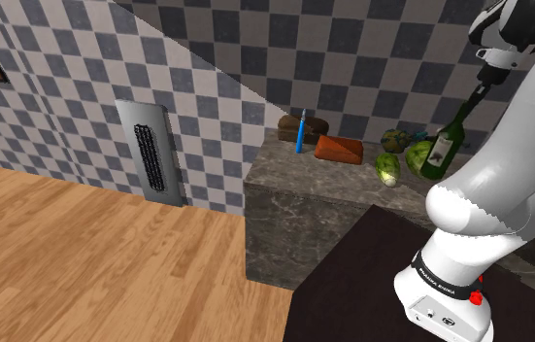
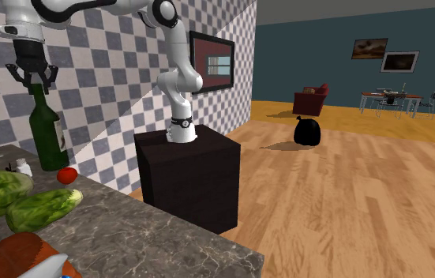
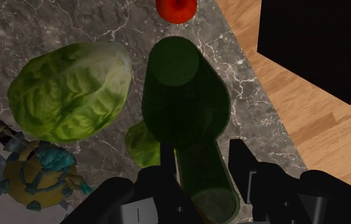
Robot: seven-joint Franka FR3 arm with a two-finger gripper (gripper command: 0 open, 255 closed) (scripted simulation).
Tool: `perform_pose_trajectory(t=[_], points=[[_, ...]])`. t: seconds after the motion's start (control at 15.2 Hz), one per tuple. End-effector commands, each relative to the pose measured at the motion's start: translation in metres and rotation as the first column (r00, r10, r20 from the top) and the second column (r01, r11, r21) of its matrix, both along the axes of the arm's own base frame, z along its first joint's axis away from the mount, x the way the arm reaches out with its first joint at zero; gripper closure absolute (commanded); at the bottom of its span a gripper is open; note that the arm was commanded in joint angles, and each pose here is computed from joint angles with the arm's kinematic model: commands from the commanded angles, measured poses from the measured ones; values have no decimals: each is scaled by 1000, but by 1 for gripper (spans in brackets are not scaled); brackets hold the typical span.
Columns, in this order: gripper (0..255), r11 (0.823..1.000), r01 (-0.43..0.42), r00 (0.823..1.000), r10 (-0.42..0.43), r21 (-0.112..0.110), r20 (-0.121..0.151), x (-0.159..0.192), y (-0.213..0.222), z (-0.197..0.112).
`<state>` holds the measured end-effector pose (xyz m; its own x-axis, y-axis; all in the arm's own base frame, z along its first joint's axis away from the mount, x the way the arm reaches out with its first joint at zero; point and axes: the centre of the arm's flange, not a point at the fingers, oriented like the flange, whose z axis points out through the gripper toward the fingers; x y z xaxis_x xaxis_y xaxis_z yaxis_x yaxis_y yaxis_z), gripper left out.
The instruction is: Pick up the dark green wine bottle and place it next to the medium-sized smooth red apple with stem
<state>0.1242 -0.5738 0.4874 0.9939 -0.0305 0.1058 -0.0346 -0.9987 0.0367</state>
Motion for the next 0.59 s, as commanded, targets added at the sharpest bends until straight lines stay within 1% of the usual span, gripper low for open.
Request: perform_pose_trajectory(t=[0.0, 0.53], points=[[255, 1000, 0, 1000, 0, -1, 0, 0, -1, -11], [255, 1000, 0, 1000, 0, -1, 0, 0, -1, -53]])
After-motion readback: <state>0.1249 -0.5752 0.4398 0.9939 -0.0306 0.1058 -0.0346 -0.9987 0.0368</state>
